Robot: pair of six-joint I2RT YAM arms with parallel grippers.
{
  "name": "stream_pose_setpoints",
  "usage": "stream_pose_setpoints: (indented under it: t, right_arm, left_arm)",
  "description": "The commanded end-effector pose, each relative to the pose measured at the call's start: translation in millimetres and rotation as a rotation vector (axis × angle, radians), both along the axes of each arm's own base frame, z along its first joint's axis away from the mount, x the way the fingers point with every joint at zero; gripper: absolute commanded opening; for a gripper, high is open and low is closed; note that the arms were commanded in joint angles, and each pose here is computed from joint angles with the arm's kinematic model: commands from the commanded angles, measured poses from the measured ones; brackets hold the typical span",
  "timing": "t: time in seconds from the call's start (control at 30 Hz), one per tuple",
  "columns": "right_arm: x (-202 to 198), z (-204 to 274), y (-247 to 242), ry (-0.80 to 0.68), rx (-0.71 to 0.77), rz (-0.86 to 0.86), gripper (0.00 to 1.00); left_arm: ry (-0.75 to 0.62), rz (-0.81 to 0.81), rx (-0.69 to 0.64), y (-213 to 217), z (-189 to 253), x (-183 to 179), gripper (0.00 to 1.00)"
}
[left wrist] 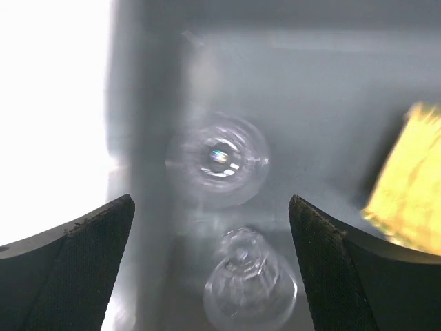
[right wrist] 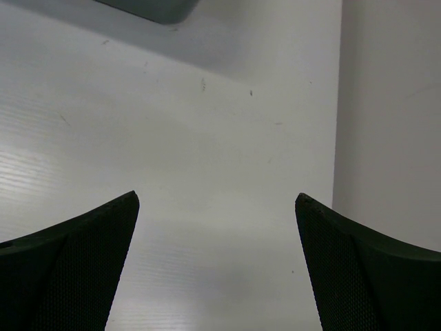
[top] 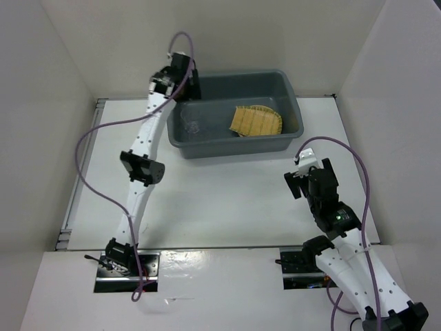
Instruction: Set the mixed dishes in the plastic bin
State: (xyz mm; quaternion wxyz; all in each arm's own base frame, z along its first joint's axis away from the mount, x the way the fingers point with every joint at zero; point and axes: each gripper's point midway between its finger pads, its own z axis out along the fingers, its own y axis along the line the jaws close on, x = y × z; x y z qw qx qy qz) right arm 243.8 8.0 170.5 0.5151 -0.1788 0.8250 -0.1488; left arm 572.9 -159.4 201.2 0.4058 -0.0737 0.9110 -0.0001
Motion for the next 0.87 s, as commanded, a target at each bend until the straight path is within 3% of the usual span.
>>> stream_pose_setpoints:
  t: [0.0,0.07,0.1,0.2,0.3,0.33,0.37,0.4,0.43,0.47,0.5,0.6,0.63,0.83]
  right_arm:
    - [-8,20,-21,-0.012,-0.045,-0.08,0.98]
    - [-16,30,-31,-0.051,-0.047,-0.133,0.98]
    - [-21,28,-36,-0.038,-0.061,-0.151,0.98]
    - [-27,53,-44,-0.127,-0.034,-0.195,0.98]
    - [-30,79,-47,-0.188,-0.01,-0.208,0.98]
    - [-30,89,-46,-0.214,0.015,-0.214,0.98]
    - [-28,93,-46,-0.225,0.039,-0.231,0.98]
    - [-27,99,-47,-0.235,0.048,-0.243,0.98]
    - [-25,98,-46,-0.232,0.046,-0.243,0.98]
    - [-25,103,-46,-0.245,0.065,-0.247,0.98]
    - [-24,103,-43,-0.245,0.08,-0.236,0.98]
    - [-24,116,-41,-0.274,0.127,-0.248,0.98]
    - [-22,117,-45,-0.271,0.117,-0.273,0.98]
    - [-14,108,-44,-0.261,0.073,-0.257,0.98]
  left_arm:
    - [-0.353,0.275,-0.1,90,197,-66,0.99]
    - [-0.401,0.322,-0.126,107,232,-101,0.99]
    - [-0.351,0.293,-0.114,104,223,-104,0.99]
    - [-0.38,0.258,-0.133,86,250,-142,0.99]
    - [-0.397,0.352,-0.144,85,260,-191,0.99]
    - [-0.486,0.384,-0.191,104,290,-229,0.99]
    - [-0.438,0.361,-0.141,93,246,-212,0.99]
    - [-0.565,0.269,-0.204,106,274,-258,0.99]
    - [-0.73,0.236,-0.31,102,293,-260,0.99]
    - [-0.758,0.215,-0.339,104,274,-274,0.99]
    - [-0.755,0.22,-0.352,117,228,-302,0.99]
    - [-0.743,0.338,-0.434,146,190,-344,0.99]
    - [-0.683,0.339,-0.392,149,165,-351,0.99]
    - [-0.73,0.306,-0.471,156,146,-385,0.99]
